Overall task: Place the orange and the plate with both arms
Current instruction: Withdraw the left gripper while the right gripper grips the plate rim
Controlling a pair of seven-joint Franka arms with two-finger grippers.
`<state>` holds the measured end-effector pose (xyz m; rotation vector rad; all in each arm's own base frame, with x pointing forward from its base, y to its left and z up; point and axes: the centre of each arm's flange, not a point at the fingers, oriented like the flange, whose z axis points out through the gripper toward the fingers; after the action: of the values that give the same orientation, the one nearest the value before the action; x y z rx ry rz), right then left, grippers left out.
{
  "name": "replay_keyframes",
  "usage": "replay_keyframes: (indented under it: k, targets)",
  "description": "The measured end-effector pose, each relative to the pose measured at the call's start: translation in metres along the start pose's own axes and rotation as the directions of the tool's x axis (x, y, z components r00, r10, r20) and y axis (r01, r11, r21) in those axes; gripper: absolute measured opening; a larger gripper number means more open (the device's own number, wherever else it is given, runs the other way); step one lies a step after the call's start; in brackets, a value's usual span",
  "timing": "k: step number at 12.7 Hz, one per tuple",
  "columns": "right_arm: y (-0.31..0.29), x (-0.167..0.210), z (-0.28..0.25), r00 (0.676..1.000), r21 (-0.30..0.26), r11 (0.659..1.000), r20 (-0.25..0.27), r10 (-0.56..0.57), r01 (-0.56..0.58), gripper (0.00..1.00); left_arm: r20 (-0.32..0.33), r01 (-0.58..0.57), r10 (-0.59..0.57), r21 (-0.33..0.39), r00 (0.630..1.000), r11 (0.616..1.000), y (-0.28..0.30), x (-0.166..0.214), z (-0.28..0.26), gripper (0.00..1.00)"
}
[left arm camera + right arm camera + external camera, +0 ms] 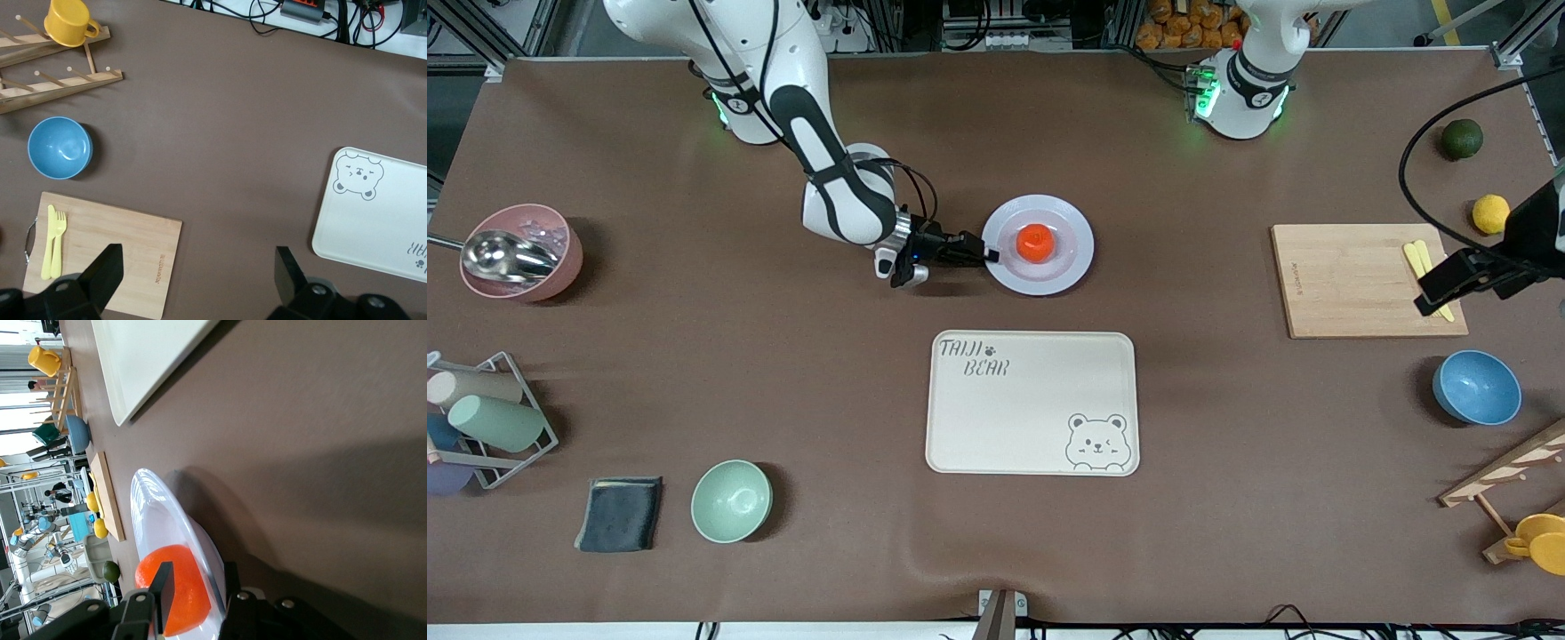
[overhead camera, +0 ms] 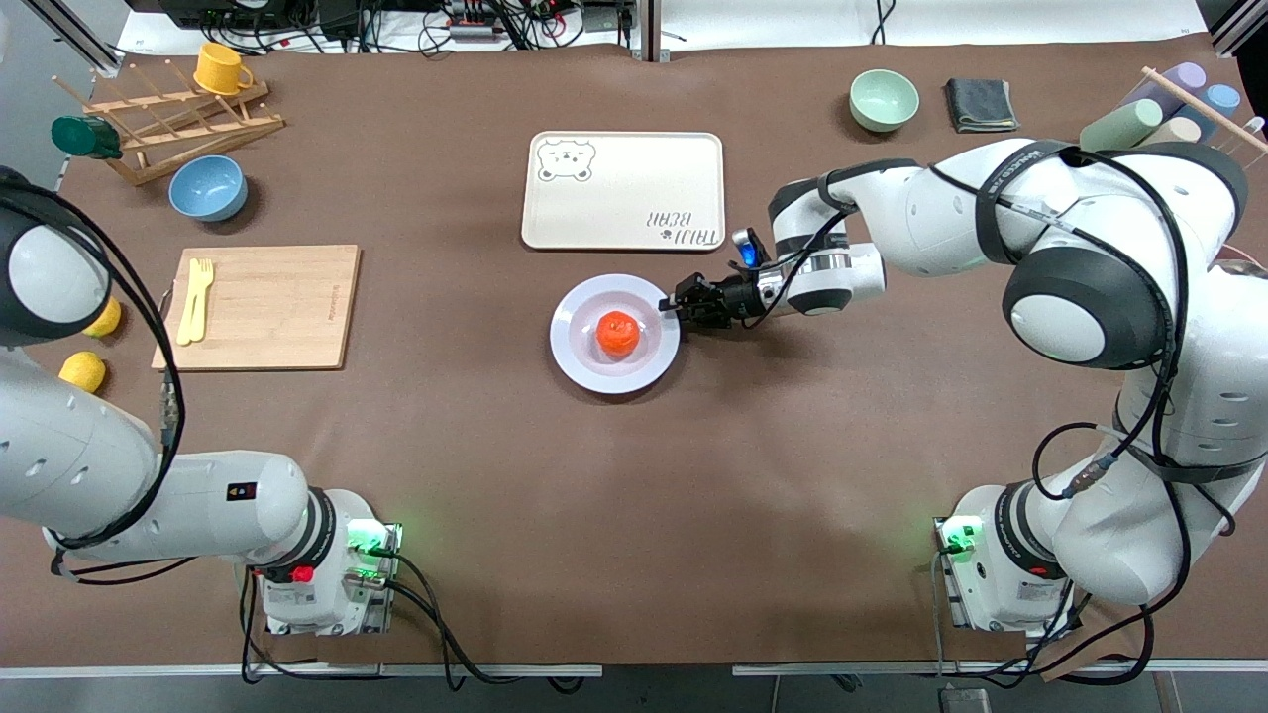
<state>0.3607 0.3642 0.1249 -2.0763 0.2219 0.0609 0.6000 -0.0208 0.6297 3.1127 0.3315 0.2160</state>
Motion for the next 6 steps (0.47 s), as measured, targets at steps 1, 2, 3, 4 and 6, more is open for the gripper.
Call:
replay_keyframes:
  k: [1,2,3,4,6]
  targets:
    - [0.000,-0.002,0.002,1.000,-0.001,1.000,0.003,-0.001,0.001,0.30,0.007,-0.001,0.001,0.001,1.000,1.000,-0.002,-0.003,0.000,1.00]
    - [0.000,-0.003,0.002,1.000,-0.002,1.000,0.005,-0.001,0.001,0.29,0.017,0.002,-0.002,-0.008,1.000,1.000,-0.003,-0.007,0.001,1.00]
    - [0.000,-0.003,0.002,1.000,-0.003,1.000,0.005,-0.001,0.001,0.19,0.026,0.001,-0.001,-0.016,1.000,1.000,-0.005,-0.010,0.003,1.00]
    - [-0.001,-0.003,0.003,1.000,0.007,1.000,0.005,0.000,0.000,0.07,0.029,-0.002,0.003,-0.017,1.000,1.000,-0.006,-0.012,0.003,1.00]
    - [-0.006,-0.001,0.003,1.000,0.021,1.000,0.003,-0.003,0.003,0.06,0.030,-0.005,0.005,-0.016,1.000,1.000,-0.009,-0.020,0.001,1.00]
